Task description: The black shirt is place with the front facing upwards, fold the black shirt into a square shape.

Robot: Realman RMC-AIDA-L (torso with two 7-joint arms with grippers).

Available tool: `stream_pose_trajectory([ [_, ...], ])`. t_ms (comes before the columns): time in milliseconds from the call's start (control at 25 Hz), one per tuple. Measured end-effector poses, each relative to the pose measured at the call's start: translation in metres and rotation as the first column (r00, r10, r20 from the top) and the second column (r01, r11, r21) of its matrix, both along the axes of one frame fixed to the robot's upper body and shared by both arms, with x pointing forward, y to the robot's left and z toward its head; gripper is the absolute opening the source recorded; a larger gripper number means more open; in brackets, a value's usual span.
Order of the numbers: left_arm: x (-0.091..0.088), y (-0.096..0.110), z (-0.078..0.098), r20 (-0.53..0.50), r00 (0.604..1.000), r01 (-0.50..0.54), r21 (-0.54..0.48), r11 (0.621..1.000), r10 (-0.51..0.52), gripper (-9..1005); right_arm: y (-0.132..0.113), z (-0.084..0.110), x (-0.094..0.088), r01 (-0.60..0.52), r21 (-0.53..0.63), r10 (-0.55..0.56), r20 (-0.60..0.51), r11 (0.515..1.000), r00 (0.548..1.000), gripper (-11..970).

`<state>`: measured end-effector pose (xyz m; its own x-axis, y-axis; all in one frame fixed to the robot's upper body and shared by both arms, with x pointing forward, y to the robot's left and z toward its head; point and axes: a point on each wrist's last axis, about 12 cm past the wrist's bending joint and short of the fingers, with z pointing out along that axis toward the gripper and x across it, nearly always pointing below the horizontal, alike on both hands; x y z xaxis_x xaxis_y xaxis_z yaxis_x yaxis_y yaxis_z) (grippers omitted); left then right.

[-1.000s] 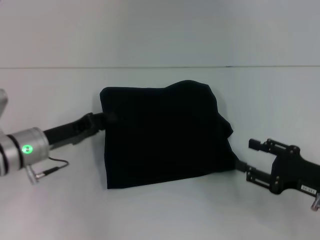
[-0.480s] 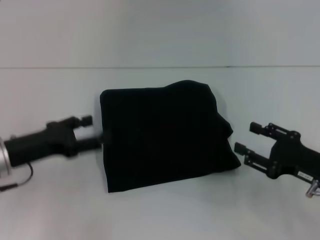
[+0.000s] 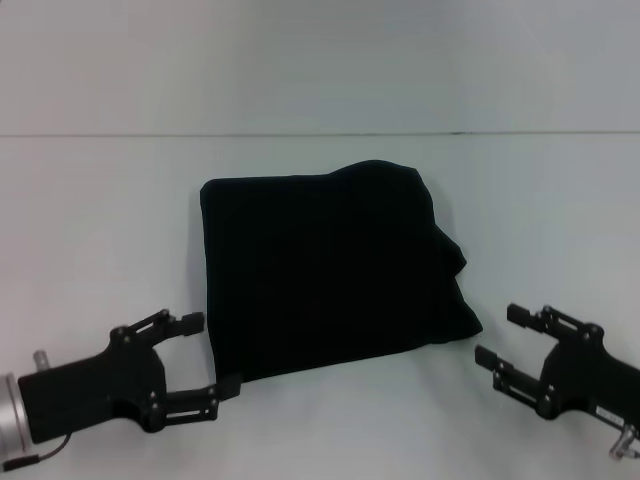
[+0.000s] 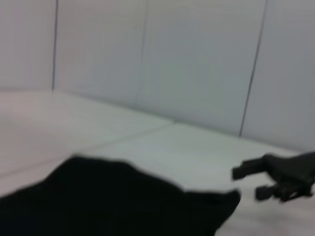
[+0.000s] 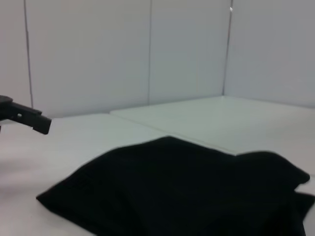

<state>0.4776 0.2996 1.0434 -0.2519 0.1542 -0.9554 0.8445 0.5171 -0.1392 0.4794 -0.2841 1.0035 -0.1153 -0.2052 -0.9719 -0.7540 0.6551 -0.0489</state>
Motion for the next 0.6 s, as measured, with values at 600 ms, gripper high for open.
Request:
stream_pose_trajectory([
  [600,0.0022,0.0088,-0.0031,-0.012,0.998,-0.065,0.022,0.998,0.065,952,0.0011,-0.0061,-0.0088,0.006,0.007,-0.006,-0.021,1.0,1.0,697],
])
